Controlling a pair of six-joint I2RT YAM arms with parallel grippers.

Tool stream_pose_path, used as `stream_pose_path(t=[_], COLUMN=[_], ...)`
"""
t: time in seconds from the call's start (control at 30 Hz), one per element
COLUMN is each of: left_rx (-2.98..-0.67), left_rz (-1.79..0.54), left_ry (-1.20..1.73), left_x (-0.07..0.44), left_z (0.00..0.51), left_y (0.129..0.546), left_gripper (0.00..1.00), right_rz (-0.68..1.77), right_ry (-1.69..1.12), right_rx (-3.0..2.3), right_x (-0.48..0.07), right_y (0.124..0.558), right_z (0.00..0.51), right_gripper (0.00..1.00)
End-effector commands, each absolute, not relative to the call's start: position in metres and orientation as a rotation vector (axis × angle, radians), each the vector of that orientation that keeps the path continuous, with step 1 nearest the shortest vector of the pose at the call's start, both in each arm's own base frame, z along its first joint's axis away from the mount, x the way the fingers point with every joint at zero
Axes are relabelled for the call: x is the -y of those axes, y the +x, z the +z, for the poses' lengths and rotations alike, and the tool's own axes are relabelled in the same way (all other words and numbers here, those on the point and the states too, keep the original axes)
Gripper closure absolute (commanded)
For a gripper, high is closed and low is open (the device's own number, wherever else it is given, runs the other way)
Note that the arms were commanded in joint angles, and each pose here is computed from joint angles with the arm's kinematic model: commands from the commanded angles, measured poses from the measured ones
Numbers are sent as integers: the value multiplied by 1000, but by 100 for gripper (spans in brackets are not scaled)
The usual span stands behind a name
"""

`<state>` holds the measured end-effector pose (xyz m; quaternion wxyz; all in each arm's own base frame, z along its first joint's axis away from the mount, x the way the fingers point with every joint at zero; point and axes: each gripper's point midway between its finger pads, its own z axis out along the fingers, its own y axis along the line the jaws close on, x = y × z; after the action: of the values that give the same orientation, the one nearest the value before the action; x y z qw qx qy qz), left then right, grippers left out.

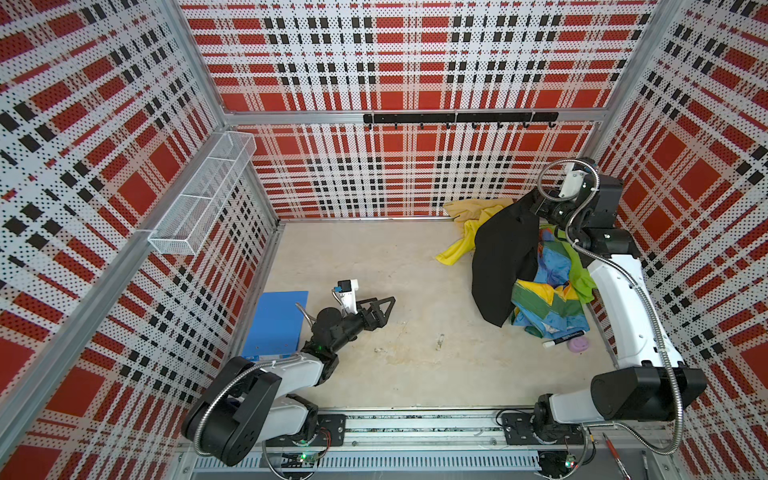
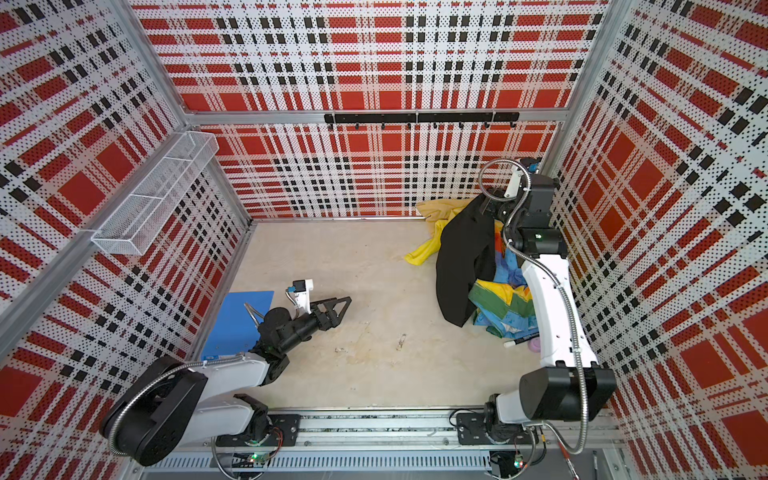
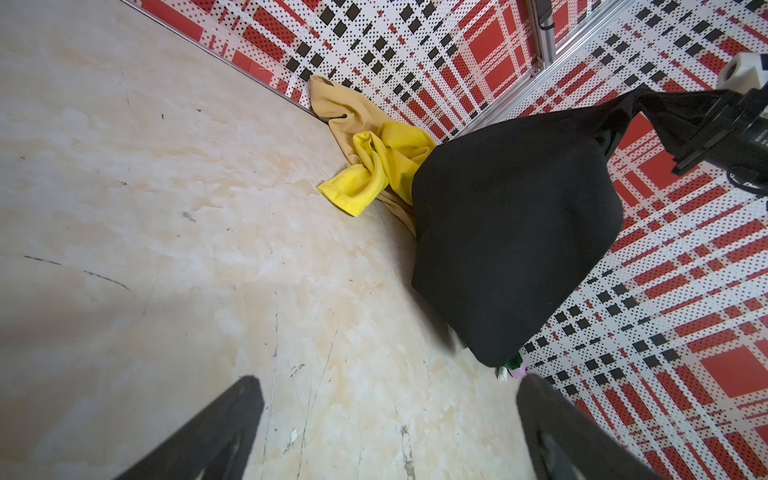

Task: Pick out a specific cloth from the pile
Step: 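Lift the black cloth high out of the pile with the right gripper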

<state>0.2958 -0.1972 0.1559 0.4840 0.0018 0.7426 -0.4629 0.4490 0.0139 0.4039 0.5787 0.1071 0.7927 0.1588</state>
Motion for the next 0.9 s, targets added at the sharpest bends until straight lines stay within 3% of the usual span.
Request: stream_pose_path(t=[0.0,0.23,0.87], left_rx=[-1767,-1764,-1711], left_rz=[-1130,-1138,-1151], left_ry=[30,45,121], left_x=[200,205,220], left_z=[169,176,207], left_y=[298,301,304], left_gripper=[1,1,1], right_rz=[351,240,388], right_ry=[254,300,99], right_rx=[-1772,-1666,-1154], right_x=[-9,10,-16], right_y=[444,424,347], right_z=[419,460,635], right_gripper=[98,100,100])
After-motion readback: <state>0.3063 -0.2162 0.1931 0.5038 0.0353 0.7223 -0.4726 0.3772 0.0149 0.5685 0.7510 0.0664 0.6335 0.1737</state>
